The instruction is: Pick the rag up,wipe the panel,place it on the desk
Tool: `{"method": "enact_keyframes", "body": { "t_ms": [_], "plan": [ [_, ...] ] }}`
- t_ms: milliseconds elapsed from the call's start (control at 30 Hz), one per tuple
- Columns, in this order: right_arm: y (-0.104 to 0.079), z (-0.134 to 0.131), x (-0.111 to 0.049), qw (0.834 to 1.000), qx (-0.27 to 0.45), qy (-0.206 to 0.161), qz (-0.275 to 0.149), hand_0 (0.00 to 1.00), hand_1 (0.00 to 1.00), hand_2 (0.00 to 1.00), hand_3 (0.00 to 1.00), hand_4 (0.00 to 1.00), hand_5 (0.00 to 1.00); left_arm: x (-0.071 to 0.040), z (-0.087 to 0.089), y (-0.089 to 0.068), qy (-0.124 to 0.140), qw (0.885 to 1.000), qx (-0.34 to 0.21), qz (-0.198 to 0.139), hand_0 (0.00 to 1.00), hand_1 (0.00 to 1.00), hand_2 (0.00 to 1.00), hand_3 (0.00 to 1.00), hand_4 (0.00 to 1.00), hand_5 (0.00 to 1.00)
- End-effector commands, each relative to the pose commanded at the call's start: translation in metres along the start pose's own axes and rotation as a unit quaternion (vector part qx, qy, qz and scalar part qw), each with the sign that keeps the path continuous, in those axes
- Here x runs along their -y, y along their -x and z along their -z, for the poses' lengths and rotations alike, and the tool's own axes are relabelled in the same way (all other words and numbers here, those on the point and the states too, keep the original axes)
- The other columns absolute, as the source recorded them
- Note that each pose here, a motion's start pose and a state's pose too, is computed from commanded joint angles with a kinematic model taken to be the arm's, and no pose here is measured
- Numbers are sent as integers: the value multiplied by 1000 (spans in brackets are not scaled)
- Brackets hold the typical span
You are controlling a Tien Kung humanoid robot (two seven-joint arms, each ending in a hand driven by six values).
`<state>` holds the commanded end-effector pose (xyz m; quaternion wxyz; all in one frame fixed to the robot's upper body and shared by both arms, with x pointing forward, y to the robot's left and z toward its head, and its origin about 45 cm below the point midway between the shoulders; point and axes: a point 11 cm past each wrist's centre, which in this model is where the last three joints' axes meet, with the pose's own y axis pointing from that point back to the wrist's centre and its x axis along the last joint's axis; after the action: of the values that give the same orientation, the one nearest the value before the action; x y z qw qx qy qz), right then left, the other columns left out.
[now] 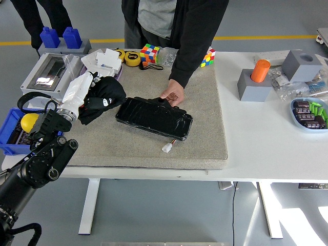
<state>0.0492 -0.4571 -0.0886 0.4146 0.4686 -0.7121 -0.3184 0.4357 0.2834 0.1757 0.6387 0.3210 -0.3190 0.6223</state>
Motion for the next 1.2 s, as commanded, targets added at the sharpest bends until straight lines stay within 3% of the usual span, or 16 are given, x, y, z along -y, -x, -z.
{"method": "enact_keyframes", "body": {
  "t_ms": [200,233,400,433,600,633,800,833,1000,1033,1200],
  "plan": [
    [1,0,0,1000,0,0,1,599,576,515,524,971,402,-7,21,-5,-27,999,-15,-12,214,243,342,545,699,2],
    [1,0,0,1000,1,0,1,599,577,514,524,971,401,-9,25,-5,-32,999,-16,-11,240,342,411,557,692,2],
    [1,-1,0,1000,2,1,1,599,577,514,524,971,401,-17,41,2,-53,998,-25,-1,240,342,411,557,692,2],
    [1,-1,0,1000,2,1,1,600,577,515,525,973,401,-18,43,3,-56,998,-27,0,316,486,524,575,723,2],
    [2,1,0,1000,2,-1,1,600,577,515,525,973,401,-23,51,10,-72,997,-35,15,316,486,524,575,723,2],
    [2,1,0,1000,2,-1,1,600,576,515,524,972,401,-23,52,11,-74,996,-36,17,587,705,723,686,878,99],
    [2,1,0,1000,1,-1,2,600,576,515,524,972,401,-24,55,14,-90,995,-36,28,587,705,723,686,878,99],
    [2,1,0,1000,1,-1,2,599,577,515,524,972,402,-25,56,15,-92,995,-35,29,881,943,962,955,998,304],
    [2,1,0,1000,2,-1,1,599,577,515,524,972,402,-26,57,11,-98,994,-37,28,881,943,962,955,998,304],
    [2,0,0,1000,2,-1,1,600,577,515,524,973,403,-26,57,10,-99,994,-42,29,998,998,998,998,998,710],
    [2,0,0,1000,2,-1,2,600,577,515,524,973,403,-27,52,1,-88,990,-110,27,998,998,998,998,998,710]
  ]
}}
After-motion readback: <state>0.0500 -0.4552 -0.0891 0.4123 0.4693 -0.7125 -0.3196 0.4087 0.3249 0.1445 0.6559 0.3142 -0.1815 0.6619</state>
